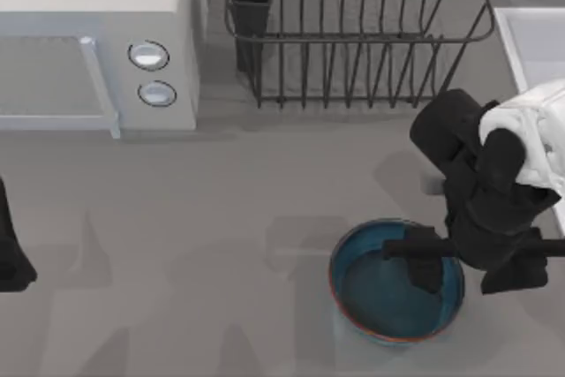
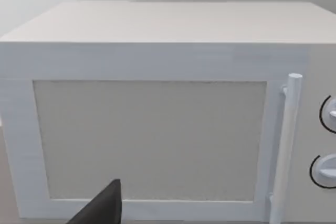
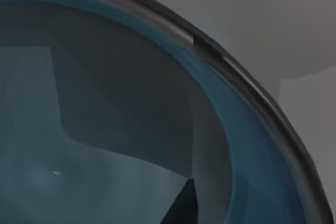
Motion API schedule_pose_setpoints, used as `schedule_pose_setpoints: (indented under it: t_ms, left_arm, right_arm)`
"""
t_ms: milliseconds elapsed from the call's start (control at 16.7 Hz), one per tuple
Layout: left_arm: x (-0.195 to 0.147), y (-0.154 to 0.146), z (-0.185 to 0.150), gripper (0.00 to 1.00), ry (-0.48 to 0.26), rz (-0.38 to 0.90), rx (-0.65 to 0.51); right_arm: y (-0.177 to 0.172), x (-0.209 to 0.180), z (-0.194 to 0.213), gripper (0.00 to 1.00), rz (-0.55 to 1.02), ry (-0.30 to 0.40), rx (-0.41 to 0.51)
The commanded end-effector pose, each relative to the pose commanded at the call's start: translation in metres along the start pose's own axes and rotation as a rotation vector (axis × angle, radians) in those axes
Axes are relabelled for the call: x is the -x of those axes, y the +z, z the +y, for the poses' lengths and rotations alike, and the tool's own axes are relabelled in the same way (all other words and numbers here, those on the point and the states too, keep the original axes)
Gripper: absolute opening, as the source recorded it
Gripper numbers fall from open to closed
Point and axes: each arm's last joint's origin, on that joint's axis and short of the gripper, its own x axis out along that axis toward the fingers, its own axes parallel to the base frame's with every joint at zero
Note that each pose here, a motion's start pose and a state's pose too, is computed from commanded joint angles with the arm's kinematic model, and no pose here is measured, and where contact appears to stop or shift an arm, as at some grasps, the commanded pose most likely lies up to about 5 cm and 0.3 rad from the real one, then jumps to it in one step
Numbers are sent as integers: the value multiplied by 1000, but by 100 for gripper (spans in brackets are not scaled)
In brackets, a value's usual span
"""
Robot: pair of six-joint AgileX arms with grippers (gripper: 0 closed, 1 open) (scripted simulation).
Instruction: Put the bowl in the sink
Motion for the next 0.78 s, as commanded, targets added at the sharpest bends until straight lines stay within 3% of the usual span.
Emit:
schedule_pose_setpoints:
  t_ms: [300,780]
  left_arm:
    - [0,0,0,100,0,0,0]
    - [0,0,0,100,0,0,0]
  right_arm:
    - [0,0,0,2,0,0,0]
    - [0,0,0,0,0,0,0]
